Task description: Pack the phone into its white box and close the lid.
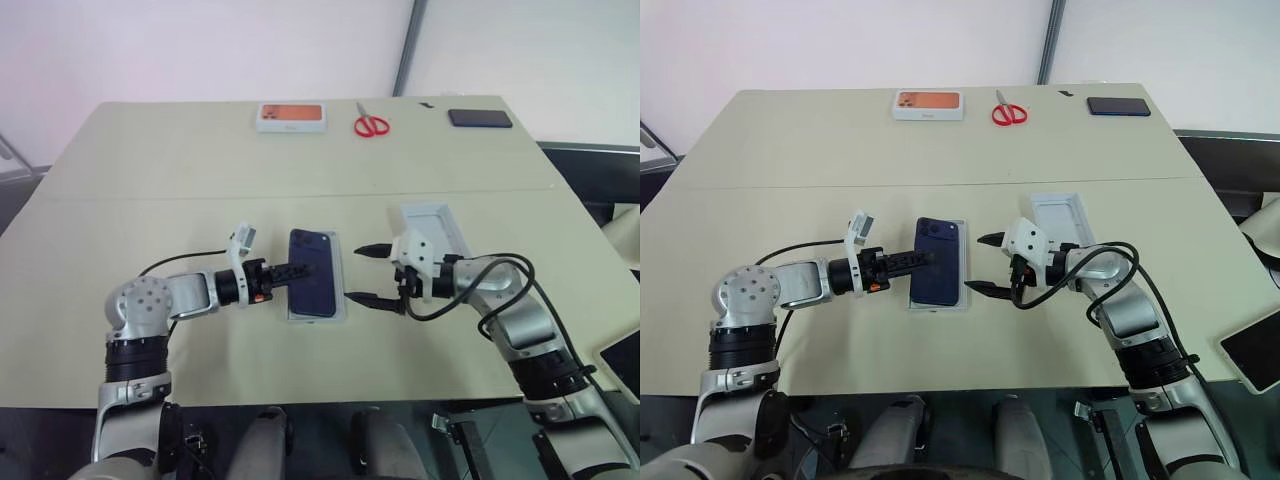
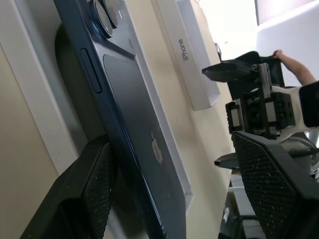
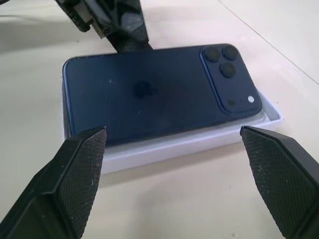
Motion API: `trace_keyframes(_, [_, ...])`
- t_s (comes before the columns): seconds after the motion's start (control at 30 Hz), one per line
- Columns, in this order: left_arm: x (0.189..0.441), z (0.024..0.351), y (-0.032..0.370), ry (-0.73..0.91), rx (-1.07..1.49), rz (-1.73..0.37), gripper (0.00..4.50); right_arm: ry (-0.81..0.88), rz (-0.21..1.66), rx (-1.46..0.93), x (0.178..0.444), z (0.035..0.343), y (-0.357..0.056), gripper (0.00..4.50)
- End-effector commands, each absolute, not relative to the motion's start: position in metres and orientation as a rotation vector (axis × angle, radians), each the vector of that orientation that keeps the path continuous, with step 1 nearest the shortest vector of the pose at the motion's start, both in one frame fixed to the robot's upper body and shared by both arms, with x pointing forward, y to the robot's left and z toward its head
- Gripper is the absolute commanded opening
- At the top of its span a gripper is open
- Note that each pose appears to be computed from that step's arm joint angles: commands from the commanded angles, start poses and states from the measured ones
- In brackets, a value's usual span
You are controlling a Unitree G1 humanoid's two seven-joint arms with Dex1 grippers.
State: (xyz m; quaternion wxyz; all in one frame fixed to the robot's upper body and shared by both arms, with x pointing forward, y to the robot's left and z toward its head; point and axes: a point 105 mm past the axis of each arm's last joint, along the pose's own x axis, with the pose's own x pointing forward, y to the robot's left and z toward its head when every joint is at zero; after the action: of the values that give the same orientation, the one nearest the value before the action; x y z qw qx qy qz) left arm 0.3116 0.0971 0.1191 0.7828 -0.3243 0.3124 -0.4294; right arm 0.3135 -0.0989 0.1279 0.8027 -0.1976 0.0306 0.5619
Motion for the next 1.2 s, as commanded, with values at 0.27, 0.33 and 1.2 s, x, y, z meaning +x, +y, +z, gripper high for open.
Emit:
trace_keyframes(0.27, [0.311,0.137,0.12,0.619,-0.656,-0.927,3.68,0.026,1.21,-0.438,0.315,0.137,-0.093,4.5])
trace_keyframes(0.33, [0.308,0.14,0.123,0.612,-0.63,-0.943,3.68,0.027,1.211,-0.436,0.315,0.137,-0.093,4.5])
trace_keyframes(1.2, [0.341,0.118,0.183,0.23,-0.009,-0.784,0.0,0.038,1.074,-0.491,0.34,0.132,-0.1,1.5])
